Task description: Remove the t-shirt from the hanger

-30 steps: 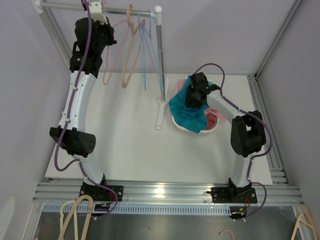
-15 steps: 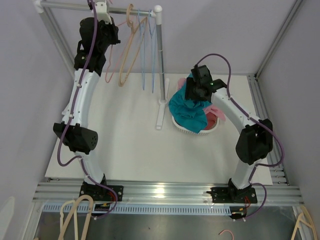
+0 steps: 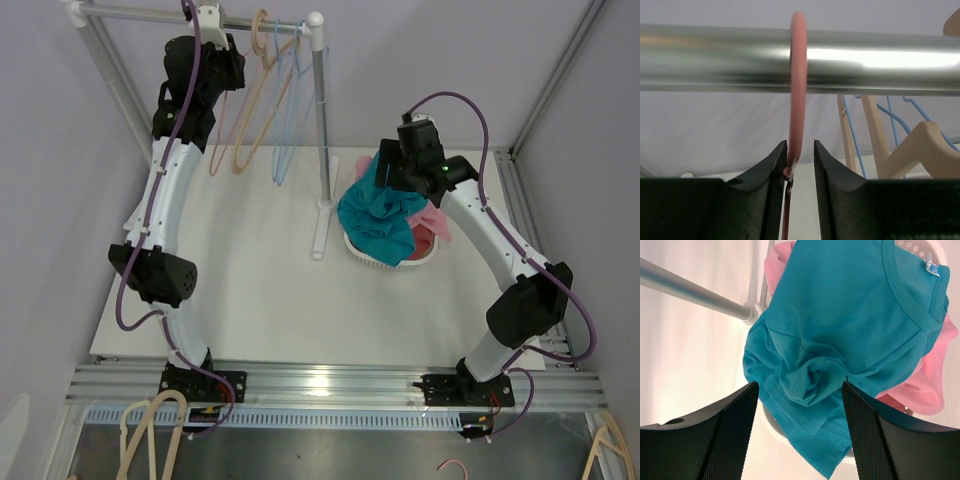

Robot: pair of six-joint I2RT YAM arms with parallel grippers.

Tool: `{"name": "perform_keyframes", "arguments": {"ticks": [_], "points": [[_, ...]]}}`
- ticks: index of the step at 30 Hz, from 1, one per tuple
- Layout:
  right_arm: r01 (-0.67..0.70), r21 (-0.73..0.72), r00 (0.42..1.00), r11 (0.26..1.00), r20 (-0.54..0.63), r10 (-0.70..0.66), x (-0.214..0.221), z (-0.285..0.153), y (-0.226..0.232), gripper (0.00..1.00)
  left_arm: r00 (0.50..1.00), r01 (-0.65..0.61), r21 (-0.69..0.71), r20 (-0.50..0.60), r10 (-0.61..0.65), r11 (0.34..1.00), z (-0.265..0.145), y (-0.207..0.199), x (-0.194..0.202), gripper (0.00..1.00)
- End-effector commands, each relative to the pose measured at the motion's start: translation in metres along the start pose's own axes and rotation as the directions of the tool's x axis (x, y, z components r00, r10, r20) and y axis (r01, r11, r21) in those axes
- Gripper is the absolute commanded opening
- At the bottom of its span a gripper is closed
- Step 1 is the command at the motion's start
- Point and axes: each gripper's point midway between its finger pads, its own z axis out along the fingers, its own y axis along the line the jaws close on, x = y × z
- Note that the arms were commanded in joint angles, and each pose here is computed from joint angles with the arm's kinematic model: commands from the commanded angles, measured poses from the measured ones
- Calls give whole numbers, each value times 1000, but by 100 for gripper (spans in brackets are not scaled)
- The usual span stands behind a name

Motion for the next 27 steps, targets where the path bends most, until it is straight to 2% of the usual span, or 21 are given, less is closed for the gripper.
{"name": "perform_keyframes", "arguments": {"ticks": [1,6,8,9,10,12,13,14,15,16,19,21,22,23,25,26,27], "points": [[14,-8,999,1000,37,-13,-12,-14,2,72,996,-19,20,88,18,1000,-13,-7,-37,32],[15,-40,999,999,47,-13,-14,-23,6,72,989,-25,-28,146,29,999,-45,0,-72,40],[19,-63,997,998,72,-14,-20,-30,10,72,988,-22,-45,153,29,999,-59,3,-80,51],[20,-79,996,997,92,-13,-24,-37,12,73,989,-19,-54,142,27,998,-73,3,-80,57],[22,-90,995,996,104,-12,-27,-41,13,73,989,-18,-67,142,27,998,-81,4,-82,68],[36,-113,991,993,131,-21,-34,-49,17,87,982,-3,-114,187,24,993,-114,5,-97,88],[38,-124,989,992,149,-19,-40,-56,19,94,985,0,-118,169,20,993,-119,2,-87,99],[42,-131,988,990,153,-21,-41,-60,21,99,983,8,-144,183,18,990,-131,5,-91,99],[47,-138,987,989,156,-26,-42,-64,21,99,987,14,-154,159,11,988,-137,5,-82,99],[50,-155,986,987,164,-24,-44,-71,23,100,982,37,-157,187,-7,987,-160,5,-93,99],[57,-185,986,981,163,-26,-39,-86,24,99,993,72,-164,104,-55,984,-186,-2,-59,100],[69,-198,986,978,165,-36,-33,-96,26,99,993,76,-196,105,-57,978,-205,-1,-54,99],[68,-196,985,978,168,-35,-31,-100,24,99,988,91,-180,142,-66,979,-228,-6,-65,99],[70,-212,982,975,187,-30,-31,-113,23,99,995,71,-186,82,-57,980,-227,-8,-35,99],[76,-226,985,971,166,-39,-13,-117,23,100,995,96,-175,58,-87,980,-240,-11,-15,100],[76,-235,983,969,183,-33,-10,-131,21,100,992,115,-159,73,-104,981,-261,-10,-17,99],[79,-231,986,970,162,-41,3,-129,17,100,995,102,-156,6,-102,983,-260,-11,15,99]]}}
